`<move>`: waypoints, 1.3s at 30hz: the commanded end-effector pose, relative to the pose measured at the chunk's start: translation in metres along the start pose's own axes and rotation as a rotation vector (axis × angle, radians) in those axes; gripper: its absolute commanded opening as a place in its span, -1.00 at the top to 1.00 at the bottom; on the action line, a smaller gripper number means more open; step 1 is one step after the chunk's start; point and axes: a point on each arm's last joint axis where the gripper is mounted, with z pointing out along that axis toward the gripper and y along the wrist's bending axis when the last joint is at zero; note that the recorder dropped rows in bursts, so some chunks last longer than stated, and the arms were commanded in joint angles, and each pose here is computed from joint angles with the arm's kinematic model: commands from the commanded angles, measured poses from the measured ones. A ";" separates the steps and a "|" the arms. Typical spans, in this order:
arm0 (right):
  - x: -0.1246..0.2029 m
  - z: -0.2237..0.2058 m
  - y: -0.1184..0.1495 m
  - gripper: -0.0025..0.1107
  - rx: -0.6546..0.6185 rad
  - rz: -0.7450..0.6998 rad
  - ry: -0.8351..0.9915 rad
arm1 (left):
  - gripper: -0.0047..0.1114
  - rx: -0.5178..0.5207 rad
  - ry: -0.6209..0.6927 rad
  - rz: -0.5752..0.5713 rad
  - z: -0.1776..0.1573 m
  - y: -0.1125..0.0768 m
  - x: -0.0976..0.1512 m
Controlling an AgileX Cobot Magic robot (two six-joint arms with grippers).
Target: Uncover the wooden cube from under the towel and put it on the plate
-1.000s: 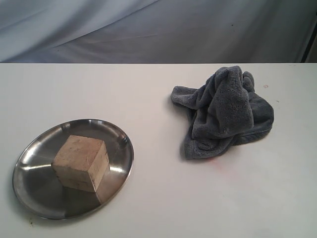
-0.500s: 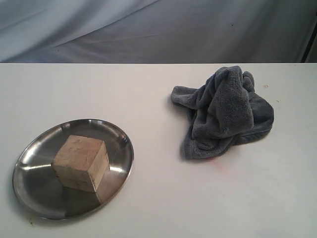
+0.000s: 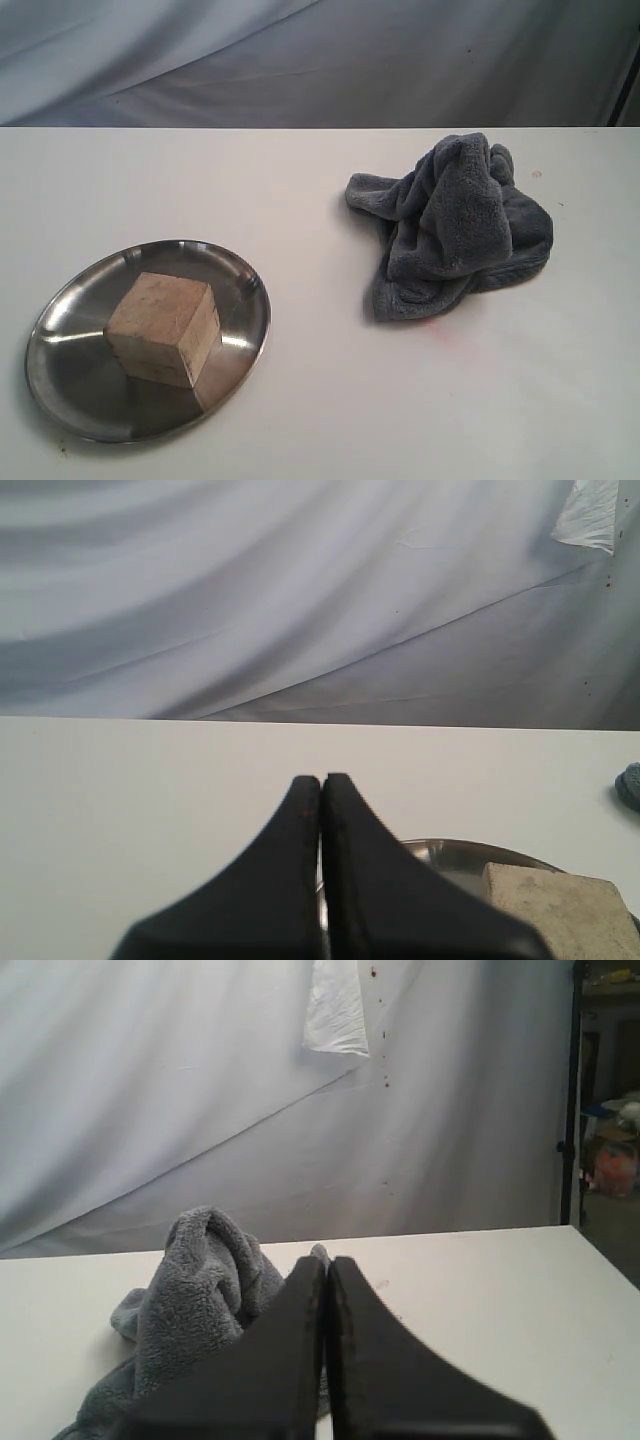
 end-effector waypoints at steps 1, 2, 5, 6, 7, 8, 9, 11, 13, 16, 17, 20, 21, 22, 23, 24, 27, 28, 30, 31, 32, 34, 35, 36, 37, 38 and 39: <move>0.001 0.000 -0.001 0.96 0.014 -0.126 -0.028 | 0.89 0.001 0.001 0.000 0.000 0.000 0.001; 0.001 0.000 -0.001 0.96 0.014 -0.144 -0.028 | 0.89 0.001 0.001 0.000 0.000 0.000 0.001; 0.006 0.001 -0.001 0.96 0.013 -0.224 0.017 | 0.89 0.001 0.001 -0.002 0.000 0.000 0.001; 0.008 0.001 -0.002 0.96 0.012 -0.239 0.031 | 0.89 0.001 0.001 -0.002 0.000 0.000 0.001; 0.014 0.002 -0.002 0.96 0.010 -0.241 0.048 | 0.89 0.001 0.001 -0.002 0.000 0.000 0.001; 0.019 0.002 -0.002 0.96 0.009 -0.239 0.062 | 0.89 0.001 0.001 -0.002 0.000 0.000 0.001; 0.024 0.003 -0.003 0.96 0.007 -0.224 0.071 | 0.89 0.001 0.001 -0.002 0.000 0.000 0.001; 0.023 0.003 -0.002 0.96 0.007 -0.214 0.064 | 0.89 0.001 0.001 -0.002 0.000 0.000 0.001; 0.023 0.003 -0.002 0.96 0.007 -0.214 0.057 | 0.89 0.001 0.001 -0.002 0.000 0.000 0.001; 0.022 0.003 -0.002 0.96 0.008 -0.217 0.055 | 0.89 0.001 0.001 0.000 0.000 0.000 0.001; 0.022 0.003 -0.002 0.96 0.008 -0.217 0.055 | 0.89 0.001 0.001 0.000 0.000 0.000 0.001; 0.022 0.003 -0.002 0.96 0.008 -0.208 0.054 | 0.89 0.001 0.001 0.000 0.000 0.000 0.001; 0.022 0.003 -0.002 0.96 0.008 -0.187 0.052 | 0.89 0.001 0.001 0.000 0.000 0.000 0.001; 0.022 0.003 -0.002 0.96 0.007 -0.165 0.047 | 0.89 0.001 0.001 0.000 0.000 0.000 0.001; 0.021 0.003 -0.002 0.96 0.007 -0.159 0.039 | 0.89 0.001 0.001 0.000 0.000 0.000 0.001; 0.020 0.003 -0.002 0.96 0.008 -0.159 0.032 | 0.89 0.001 0.001 0.000 0.000 0.000 0.001; 0.020 0.003 -0.002 0.96 0.008 -0.159 0.030 | 0.89 0.001 0.001 0.000 0.000 0.000 0.001; 0.020 0.003 -0.002 0.96 0.008 -0.159 0.030 | 0.89 0.001 0.001 0.000 0.000 0.000 0.001; 0.020 0.003 -0.002 0.96 0.008 -0.159 0.030 | 0.89 0.001 0.001 -0.002 0.000 0.000 0.001; 0.020 0.003 -0.002 0.96 0.008 -0.159 0.030 | 0.89 0.001 0.001 -0.002 0.000 0.000 0.001; 0.020 0.003 -0.002 0.96 0.008 -0.159 0.030 | 0.89 0.001 0.001 -0.002 0.000 0.000 0.001; 0.020 0.003 -0.002 0.96 0.008 -0.159 0.030 | 0.89 0.001 0.001 -0.002 0.000 0.000 0.001; 0.020 0.003 -0.002 0.96 0.008 -0.159 0.030 | 0.89 0.001 0.001 -0.002 0.000 0.000 0.001; 0.020 0.003 -0.002 0.96 0.008 -0.159 0.030 | 0.89 0.001 0.001 -0.002 0.000 0.000 0.001; 0.020 0.003 -0.002 0.96 0.008 -0.159 0.030 | 0.89 0.001 0.001 -0.002 0.000 0.000 0.001; 0.020 0.003 -0.002 0.96 0.008 -0.159 0.030 | 0.89 0.001 0.001 -0.002 0.000 0.000 0.001; 0.020 0.003 -0.002 0.96 0.008 -0.159 0.030 | 0.89 0.001 0.001 -0.002 0.000 0.000 0.001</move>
